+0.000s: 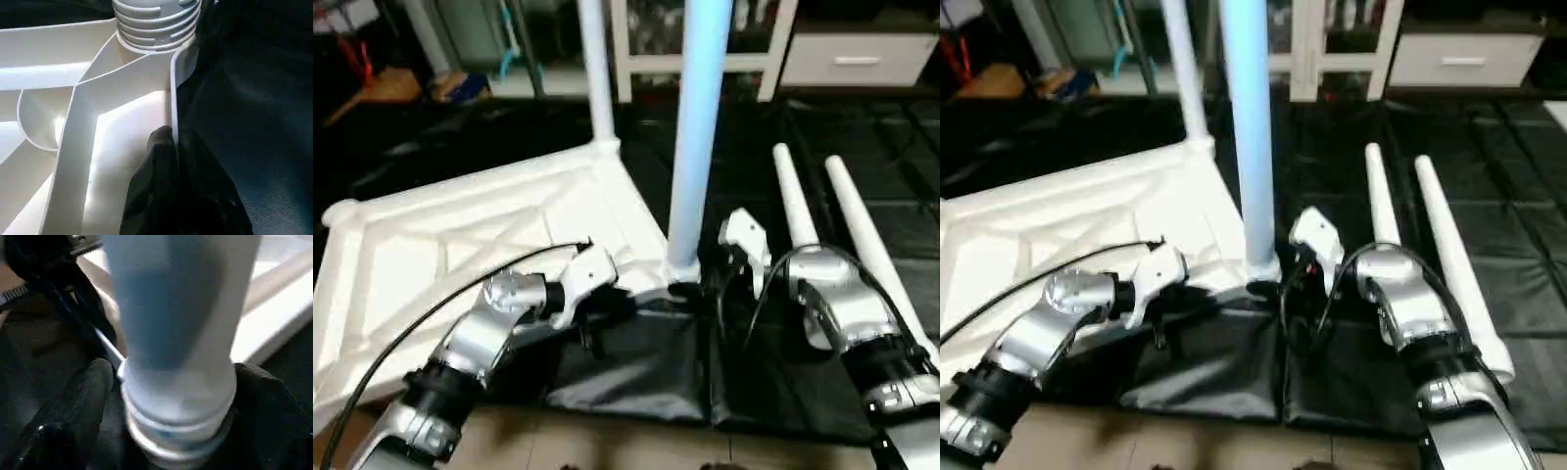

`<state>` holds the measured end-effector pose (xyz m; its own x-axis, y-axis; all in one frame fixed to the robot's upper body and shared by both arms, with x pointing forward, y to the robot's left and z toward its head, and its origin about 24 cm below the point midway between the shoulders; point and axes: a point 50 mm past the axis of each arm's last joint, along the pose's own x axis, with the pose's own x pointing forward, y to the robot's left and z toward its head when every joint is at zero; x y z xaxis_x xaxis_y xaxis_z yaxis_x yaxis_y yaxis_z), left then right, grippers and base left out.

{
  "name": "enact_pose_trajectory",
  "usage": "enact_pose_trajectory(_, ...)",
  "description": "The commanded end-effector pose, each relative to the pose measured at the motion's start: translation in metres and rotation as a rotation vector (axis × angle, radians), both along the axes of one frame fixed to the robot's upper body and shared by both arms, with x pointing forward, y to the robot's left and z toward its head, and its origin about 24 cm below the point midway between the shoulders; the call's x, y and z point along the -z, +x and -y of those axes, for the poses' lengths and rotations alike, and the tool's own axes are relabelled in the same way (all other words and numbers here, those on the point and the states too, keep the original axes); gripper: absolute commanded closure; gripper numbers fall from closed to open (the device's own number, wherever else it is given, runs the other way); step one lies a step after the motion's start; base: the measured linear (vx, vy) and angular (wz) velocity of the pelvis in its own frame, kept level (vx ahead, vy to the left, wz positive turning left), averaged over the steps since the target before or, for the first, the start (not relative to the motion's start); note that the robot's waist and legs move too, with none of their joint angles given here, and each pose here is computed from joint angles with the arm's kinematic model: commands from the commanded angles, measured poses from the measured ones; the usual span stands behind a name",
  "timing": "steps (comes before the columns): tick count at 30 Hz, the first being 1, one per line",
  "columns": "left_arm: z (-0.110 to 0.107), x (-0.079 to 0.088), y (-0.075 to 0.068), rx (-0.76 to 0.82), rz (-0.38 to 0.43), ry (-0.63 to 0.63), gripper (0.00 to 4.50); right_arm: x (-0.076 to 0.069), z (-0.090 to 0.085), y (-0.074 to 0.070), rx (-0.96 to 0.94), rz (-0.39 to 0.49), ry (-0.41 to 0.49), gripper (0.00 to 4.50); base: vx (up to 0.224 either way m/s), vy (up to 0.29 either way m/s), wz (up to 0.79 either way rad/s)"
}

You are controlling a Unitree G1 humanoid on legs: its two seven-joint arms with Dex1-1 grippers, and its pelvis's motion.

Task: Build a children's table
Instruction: Rotate leg to tighten

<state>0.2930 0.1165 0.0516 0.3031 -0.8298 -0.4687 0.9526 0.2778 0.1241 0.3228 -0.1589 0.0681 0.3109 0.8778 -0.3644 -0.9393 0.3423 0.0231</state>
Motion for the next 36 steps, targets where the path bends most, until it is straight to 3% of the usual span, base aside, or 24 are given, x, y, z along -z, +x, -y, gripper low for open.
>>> enact_pose_trajectory(1, 0.002, 0.012, -0.011, 0.048, -0.067, 0.028, 4.5, -0.009, 0.0, 0.001, -0.023, 0.02, 0.012, 0.5, 0.0, 0.0, 0.0)
enact_pose_trajectory(12, -0.004, 0.014, -0.019, 0.066, -0.092, 0.052, 4.5, -0.007, 0.001, -0.002, -0.083, -0.006, 0.021, 0.5, -0.022, -0.001, 0.01)
enact_pose_trajectory(22, -0.005, 0.016, -0.023, 0.073, -0.11, 0.064, 4.5, 0.004, 0.003, -0.008, -0.114, -0.05, -0.03, 1.46, 0.0, 0.0, 0.0)
enact_pose_trajectory(28, -0.005, 0.017, -0.024, 0.086, -0.125, 0.075, 4.5, 0.009, 0.002, -0.007, -0.087, -0.039, -0.06, 1.74, 0.0, 0.0, 0.0)
enact_pose_trajectory(33, -0.005, 0.019, -0.02, 0.052, -0.127, 0.082, 4.5, 0.016, -0.004, -0.001, 0.052, 0.002, -0.07, 1.77, 0.0, 0.0, 0.0)
enact_pose_trajectory(36, 0.001, 0.022, -0.006, -0.059, -0.1, 0.086, 4.5, 0.025, -0.013, 0.01, 0.293, -0.012, -0.032, 1.78, 0.0, 0.0, 0.0)
